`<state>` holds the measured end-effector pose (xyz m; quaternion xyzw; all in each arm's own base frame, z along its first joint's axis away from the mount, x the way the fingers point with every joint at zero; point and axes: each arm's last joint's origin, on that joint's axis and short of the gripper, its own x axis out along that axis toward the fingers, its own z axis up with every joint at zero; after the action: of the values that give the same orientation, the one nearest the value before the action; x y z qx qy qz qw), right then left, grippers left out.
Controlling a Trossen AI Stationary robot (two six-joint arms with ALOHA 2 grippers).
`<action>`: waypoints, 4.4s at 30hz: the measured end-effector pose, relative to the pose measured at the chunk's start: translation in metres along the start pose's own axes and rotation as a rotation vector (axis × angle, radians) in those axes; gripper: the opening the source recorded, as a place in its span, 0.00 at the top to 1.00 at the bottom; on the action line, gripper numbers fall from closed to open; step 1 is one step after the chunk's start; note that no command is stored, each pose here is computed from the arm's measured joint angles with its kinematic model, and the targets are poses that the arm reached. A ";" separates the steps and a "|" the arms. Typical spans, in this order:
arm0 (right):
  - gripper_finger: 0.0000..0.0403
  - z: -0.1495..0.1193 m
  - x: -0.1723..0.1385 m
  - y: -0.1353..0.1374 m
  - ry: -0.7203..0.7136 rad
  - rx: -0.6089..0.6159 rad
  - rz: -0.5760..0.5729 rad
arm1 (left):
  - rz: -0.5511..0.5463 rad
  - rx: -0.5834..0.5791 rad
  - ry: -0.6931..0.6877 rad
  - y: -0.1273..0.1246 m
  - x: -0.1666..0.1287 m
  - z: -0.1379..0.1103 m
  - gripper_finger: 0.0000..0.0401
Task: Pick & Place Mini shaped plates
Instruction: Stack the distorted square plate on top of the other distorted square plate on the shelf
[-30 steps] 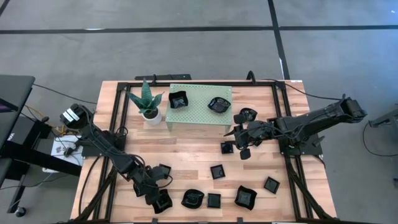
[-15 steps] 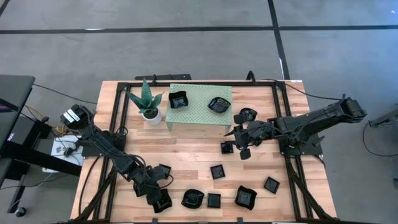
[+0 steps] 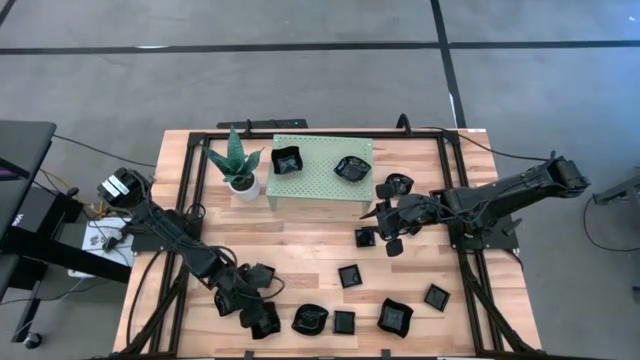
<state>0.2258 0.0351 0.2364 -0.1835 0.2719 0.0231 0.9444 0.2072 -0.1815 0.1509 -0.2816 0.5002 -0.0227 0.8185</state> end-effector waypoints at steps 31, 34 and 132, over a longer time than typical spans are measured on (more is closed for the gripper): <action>0.73 0.000 0.000 0.000 0.005 -0.054 0.002 | 0.694 0.036 -0.819 0.078 -0.181 0.228 0.99; 0.73 -0.001 0.000 0.000 0.006 -0.054 0.001 | 0.730 -0.034 -0.839 0.096 -0.190 0.226 0.99; 0.73 0.016 0.000 -0.024 -0.192 -0.011 -0.139 | 0.741 0.329 -0.450 0.175 -0.197 0.219 0.98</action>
<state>0.2376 0.0183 0.2570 -0.2038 0.1666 -0.0233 0.9644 0.2485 0.1244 0.2996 0.0518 0.3667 0.2540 0.8935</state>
